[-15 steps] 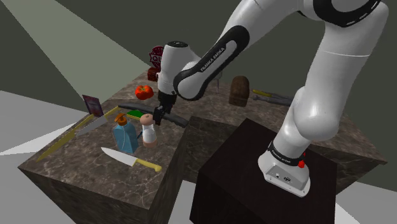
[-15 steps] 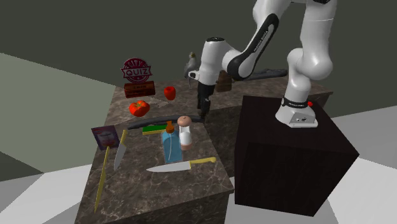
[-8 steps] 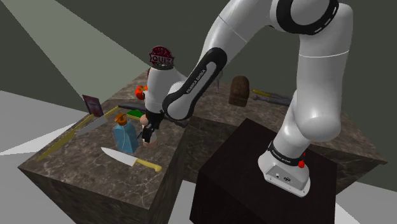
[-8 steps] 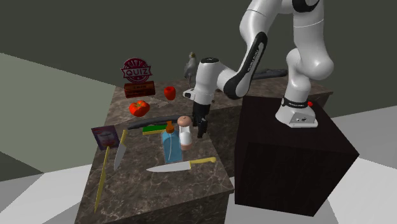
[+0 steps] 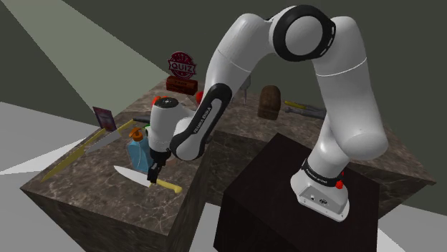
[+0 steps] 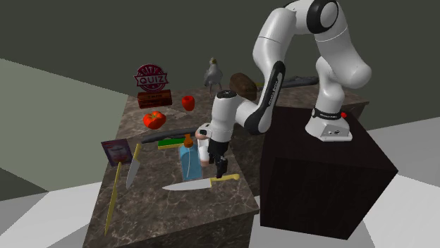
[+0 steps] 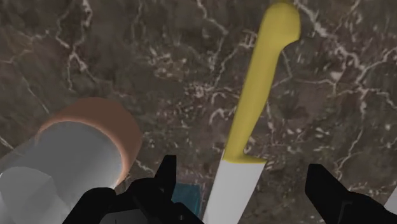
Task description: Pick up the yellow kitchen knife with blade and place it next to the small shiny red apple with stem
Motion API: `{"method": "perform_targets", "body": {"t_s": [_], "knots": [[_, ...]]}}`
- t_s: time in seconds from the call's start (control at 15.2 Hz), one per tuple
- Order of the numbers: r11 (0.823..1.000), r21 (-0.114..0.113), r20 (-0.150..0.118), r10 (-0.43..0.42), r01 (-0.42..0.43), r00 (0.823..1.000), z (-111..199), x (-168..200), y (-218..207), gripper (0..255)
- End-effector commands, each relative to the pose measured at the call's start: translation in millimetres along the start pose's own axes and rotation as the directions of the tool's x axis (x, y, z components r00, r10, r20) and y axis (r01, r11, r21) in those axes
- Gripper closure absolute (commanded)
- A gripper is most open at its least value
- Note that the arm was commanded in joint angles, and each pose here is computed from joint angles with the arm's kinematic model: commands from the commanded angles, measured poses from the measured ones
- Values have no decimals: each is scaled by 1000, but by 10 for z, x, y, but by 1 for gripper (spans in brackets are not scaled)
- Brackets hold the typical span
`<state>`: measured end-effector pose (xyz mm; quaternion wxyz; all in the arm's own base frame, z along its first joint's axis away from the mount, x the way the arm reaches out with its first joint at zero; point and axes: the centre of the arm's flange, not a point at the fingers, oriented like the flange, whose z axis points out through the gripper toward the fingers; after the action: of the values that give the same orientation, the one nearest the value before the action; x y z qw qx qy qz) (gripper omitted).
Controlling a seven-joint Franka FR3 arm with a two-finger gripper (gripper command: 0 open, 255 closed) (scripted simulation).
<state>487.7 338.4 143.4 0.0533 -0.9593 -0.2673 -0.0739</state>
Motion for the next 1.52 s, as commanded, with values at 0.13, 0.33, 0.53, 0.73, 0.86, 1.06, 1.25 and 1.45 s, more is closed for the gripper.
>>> {"method": "perform_targets", "body": {"t_s": [0.13,0.33,0.53,0.73,0.86,1.06,1.25,1.45], "knots": [[1000,2,0,-7,7,1000,224,13,-20,0],[1000,2,0,-7,7,1000,383,13,-20,0],[1000,2,0,-7,7,1000,413,12,-20,0],[1000,2,0,-7,7,1000,413,13,-20,0],[1000,2,0,-7,7,1000,412,12,-21,0],[1000,2,0,-7,7,1000,412,12,-21,255],[1000,2,0,-7,7,1000,413,13,-21,255],[1000,2,0,-7,7,1000,412,12,-21,255]]}}
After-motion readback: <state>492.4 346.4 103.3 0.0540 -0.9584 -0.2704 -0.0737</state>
